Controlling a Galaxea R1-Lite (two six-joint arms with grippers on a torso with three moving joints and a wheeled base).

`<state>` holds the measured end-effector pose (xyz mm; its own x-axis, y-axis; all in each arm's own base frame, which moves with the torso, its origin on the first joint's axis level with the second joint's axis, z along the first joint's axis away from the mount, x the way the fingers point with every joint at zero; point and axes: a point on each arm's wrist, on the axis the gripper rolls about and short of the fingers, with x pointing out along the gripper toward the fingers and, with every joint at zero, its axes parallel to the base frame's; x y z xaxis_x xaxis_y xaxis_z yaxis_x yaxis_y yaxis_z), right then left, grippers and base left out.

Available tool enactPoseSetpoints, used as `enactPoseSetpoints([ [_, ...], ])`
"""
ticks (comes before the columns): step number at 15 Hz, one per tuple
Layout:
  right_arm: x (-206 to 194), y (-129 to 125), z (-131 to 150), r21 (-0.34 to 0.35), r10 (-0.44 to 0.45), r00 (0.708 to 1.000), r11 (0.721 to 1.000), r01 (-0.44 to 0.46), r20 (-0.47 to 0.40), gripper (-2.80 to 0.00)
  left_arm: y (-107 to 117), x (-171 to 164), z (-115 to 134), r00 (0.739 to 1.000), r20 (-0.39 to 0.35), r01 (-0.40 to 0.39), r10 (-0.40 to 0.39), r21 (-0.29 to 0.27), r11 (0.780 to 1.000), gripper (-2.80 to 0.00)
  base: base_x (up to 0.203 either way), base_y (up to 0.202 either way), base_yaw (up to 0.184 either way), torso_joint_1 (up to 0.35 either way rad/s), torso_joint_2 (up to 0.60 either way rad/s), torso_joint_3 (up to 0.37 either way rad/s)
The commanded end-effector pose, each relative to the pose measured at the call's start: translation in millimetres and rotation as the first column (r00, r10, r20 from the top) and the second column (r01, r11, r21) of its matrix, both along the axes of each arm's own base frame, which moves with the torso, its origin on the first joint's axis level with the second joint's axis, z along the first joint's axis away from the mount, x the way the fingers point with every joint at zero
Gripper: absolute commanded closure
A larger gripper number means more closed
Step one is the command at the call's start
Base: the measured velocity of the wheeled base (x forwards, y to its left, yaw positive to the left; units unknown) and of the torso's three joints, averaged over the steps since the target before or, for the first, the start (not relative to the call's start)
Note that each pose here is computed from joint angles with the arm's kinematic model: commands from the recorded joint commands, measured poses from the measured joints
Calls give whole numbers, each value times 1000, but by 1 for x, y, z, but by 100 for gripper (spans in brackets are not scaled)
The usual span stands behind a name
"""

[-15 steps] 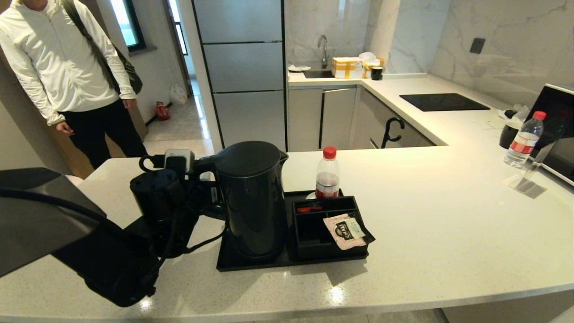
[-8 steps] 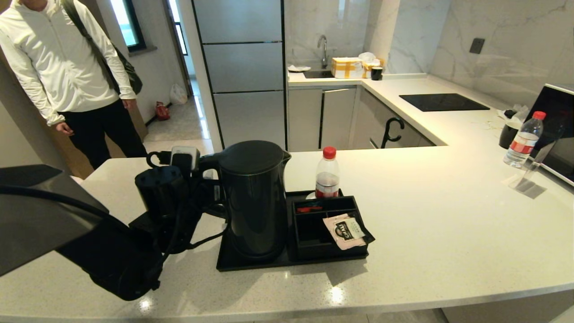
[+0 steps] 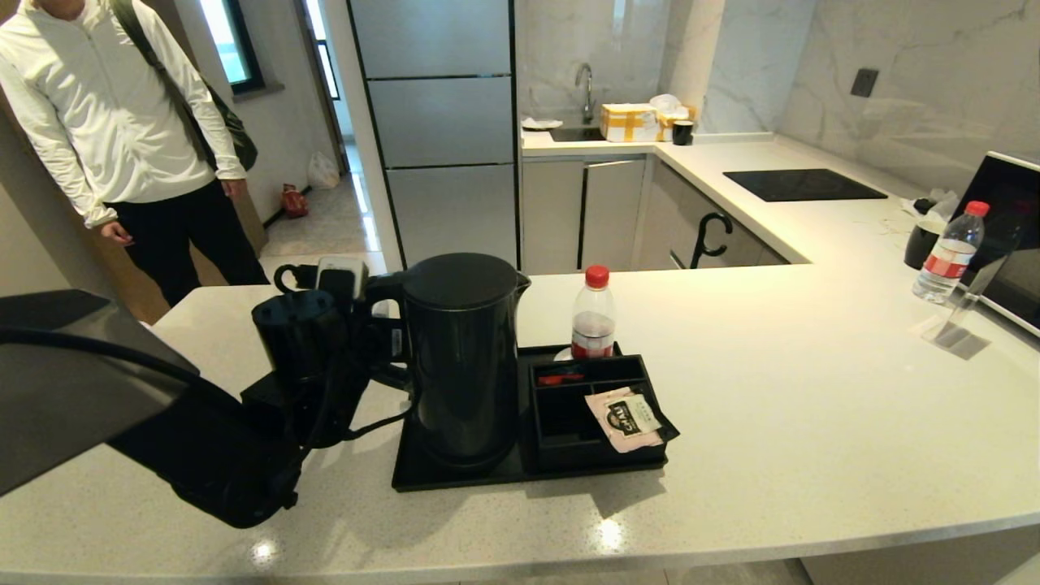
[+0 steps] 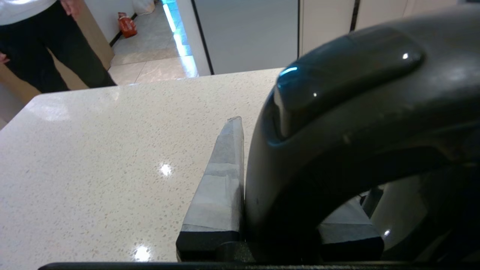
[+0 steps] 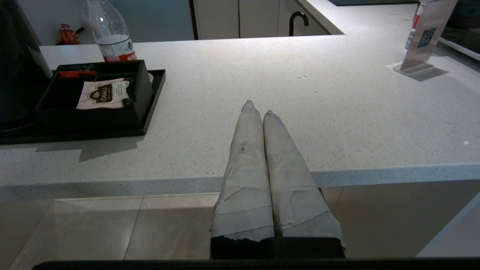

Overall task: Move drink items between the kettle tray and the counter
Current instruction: Return the kettle to its original position

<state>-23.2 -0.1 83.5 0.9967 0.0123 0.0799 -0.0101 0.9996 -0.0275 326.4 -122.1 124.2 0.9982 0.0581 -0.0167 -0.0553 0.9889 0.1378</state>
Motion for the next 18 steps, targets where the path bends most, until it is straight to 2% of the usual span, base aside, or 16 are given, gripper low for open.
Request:
enactPoseSetpoints([
  [1, 3, 0, -8, -1, 0, 1000, 1000, 0, -31, 0, 1, 2, -2, 1000, 3, -5, 5, -1, 1000, 0, 0, 0, 0, 0, 0, 0],
  [9, 3, 0, -8, -1, 0, 1000, 1000, 0, -31, 0, 5, -11, -11, 999, -35, -1, 1, 11, 1000, 0, 0, 0, 0, 0, 0, 0],
  [18, 3, 0, -8, -1, 0, 1000, 1000, 0, -31, 0, 4, -18, -11, 999, -43, 10, -9, 15, 1000, 0, 0, 0, 0, 0, 0, 0],
])
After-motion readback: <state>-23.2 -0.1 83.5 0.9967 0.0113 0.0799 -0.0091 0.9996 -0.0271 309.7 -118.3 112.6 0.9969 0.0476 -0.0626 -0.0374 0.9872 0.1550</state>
